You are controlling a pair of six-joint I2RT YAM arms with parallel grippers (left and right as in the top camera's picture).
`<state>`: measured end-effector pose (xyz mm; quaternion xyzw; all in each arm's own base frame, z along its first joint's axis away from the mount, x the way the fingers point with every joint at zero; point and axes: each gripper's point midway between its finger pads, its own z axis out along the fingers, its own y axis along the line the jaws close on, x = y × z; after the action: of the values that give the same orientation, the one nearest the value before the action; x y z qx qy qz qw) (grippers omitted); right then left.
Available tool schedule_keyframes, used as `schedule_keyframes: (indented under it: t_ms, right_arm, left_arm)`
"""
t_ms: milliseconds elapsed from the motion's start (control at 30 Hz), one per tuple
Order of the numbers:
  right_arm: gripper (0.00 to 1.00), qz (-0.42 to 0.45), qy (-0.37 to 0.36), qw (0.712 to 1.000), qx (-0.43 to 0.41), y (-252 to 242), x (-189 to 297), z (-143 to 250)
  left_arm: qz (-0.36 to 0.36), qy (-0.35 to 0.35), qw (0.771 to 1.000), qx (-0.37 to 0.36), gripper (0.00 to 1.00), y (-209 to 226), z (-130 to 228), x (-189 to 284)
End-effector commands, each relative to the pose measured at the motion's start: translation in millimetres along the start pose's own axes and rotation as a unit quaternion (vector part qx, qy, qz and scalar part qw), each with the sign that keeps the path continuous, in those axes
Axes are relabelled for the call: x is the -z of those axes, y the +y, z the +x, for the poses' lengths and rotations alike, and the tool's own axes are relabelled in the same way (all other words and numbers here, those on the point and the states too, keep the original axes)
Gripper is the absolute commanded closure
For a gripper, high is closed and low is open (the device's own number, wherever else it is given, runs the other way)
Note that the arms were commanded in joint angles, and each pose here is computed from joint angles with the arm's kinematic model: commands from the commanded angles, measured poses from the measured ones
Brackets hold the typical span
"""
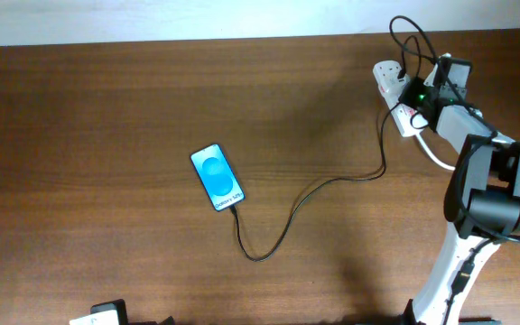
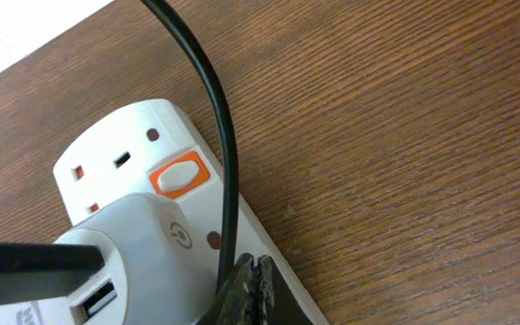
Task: Plug charger to phone and switch on socket
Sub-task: 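Move the right gripper to the power strip and press its switch, then lift the right gripper away from the power strip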
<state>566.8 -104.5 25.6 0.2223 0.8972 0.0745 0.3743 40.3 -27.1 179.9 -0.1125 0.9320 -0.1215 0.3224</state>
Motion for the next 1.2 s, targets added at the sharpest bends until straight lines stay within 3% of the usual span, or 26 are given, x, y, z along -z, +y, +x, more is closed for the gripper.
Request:
schedule_keyframes:
  t_ms: [0,267,533,667,733,833,1033,1167]
  right_arm:
    - [0.96,-0.089,0.105,0.990,0.033,73.9,-12.5,81.1]
    - [0.96,-0.105,0.144,0.982,0.059,108.5,-7.7,114.2]
    - [0.96,-0.046,0.190,0.981,0.003,97.8,-2.1,139.6]
    - [0.96,-0.003,0.127,0.992,-0.011,85.8,19.8,86.5]
    - [0.96,0.083,0.075,0.994,-0.012,55.2,44.5,42.3]
    - [0.96,0.226,0.011,0.973,-0.040,-17.8,107.4,-32.4]
    - [0.96,0.225,-0.029,0.972,-0.061,-46.1,173.8,-83.7]
    - [0.96,0.223,-0.010,0.973,-0.061,-44.0,183.6,-75.8]
  left_arm:
    - [0.002,-0.001,1.000,0.007,0.01,-1.0,0.4,0.2]
    - [0.002,-0.001,1.000,0.007,0.01,-1.0,0.4,0.2]
    - [0.002,-0.001,1.000,0.007,0.01,-1.0,0.4,0.2]
    - [0.002,-0.001,1.000,0.007,0.01,-1.0,0.4,0.2]
    - [0.002,-0.001,1.000,0.007,0.00,-1.0,0.4,0.2]
    - [0.002,-0.001,1.000,0.007,0.01,-1.0,0.4,0.2]
    - [0.002,-0.001,1.000,0.007,0.01,-1.0,0.3,0.2]
    - [0.002,-0.001,1.000,0.007,0.01,-1.0,0.3,0.2]
